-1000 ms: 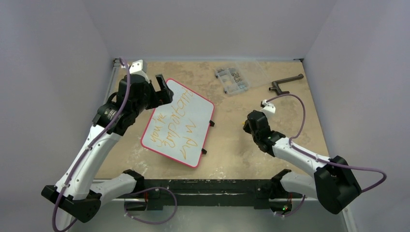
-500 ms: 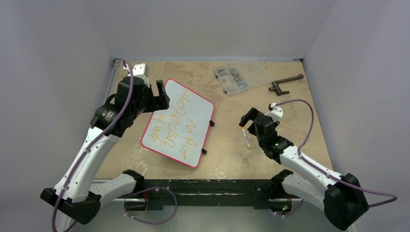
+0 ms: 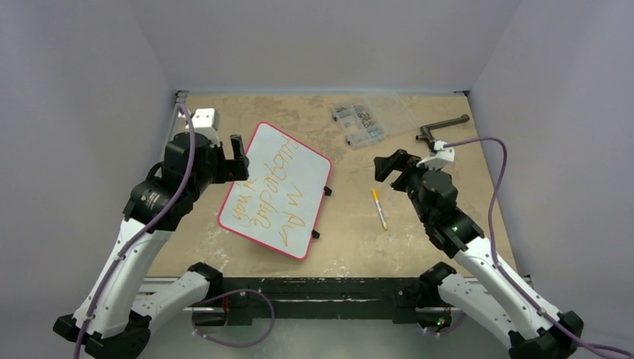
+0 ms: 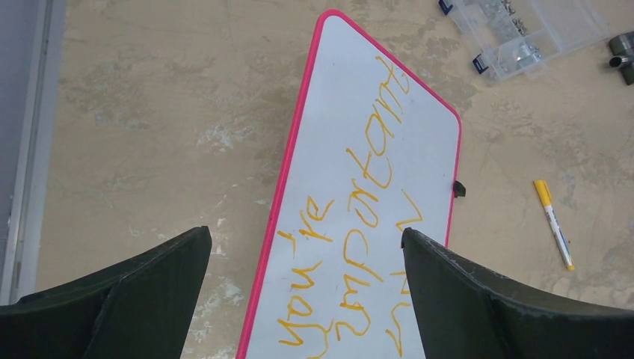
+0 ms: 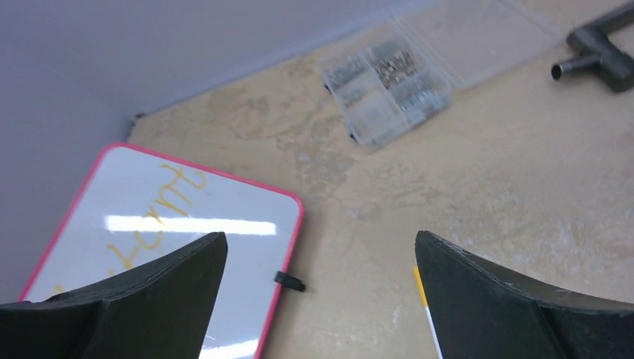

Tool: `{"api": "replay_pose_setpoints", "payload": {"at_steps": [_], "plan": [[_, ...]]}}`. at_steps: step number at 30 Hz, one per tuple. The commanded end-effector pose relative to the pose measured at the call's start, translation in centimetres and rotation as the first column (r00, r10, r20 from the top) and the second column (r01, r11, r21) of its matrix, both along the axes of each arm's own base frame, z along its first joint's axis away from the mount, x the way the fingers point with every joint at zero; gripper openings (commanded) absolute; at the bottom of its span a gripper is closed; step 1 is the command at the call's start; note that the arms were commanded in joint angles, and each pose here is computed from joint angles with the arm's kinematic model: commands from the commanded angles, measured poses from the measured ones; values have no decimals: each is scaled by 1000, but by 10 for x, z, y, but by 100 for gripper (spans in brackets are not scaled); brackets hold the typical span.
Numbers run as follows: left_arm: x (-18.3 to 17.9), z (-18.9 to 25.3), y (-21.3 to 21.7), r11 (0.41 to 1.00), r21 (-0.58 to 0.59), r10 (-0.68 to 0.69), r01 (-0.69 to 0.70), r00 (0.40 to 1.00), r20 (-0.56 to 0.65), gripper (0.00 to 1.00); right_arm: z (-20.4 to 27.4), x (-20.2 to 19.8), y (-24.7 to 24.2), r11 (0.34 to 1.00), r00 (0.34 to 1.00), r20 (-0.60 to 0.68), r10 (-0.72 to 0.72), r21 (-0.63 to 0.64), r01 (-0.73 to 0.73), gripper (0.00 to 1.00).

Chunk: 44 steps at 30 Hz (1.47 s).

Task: Write a sentence on the whiteboard
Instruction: Reset both arms

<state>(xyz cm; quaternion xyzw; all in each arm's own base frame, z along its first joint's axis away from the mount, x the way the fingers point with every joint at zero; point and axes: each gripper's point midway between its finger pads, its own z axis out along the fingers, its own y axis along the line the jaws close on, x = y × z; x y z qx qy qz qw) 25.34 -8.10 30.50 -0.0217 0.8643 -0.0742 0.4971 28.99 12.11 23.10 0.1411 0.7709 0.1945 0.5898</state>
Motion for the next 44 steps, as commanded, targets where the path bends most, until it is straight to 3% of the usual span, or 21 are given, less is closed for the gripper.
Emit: {"api": "replay_pose_setpoints", "payload": {"at_steps": [1,7,12,17,26,44], "plan": [[-1,21,15,999,49,11,-16,995,103,100,89,-13,1,996,966,246,77,28,-86,99],[-2,47,20,999,46,16,-24,986,166,100,165,-35,-22,997,927,376,18,66,-46,99],[-1,73,19,1000,16,15,-20,968,249,100,196,-51,-36,998,902,431,-2,60,-26,99],[-5,81,11,999,-18,-33,40,945,325,100,181,-61,-52,998,904,425,-45,58,22,99],[-4,60,23,1000,-4,27,-27,951,309,100,141,-70,-51,1000,931,365,-2,15,-4,99],[-5,50,24,1000,-2,31,-31,956,292,100,146,-62,-47,1000,939,342,8,-17,-2,99]]}}
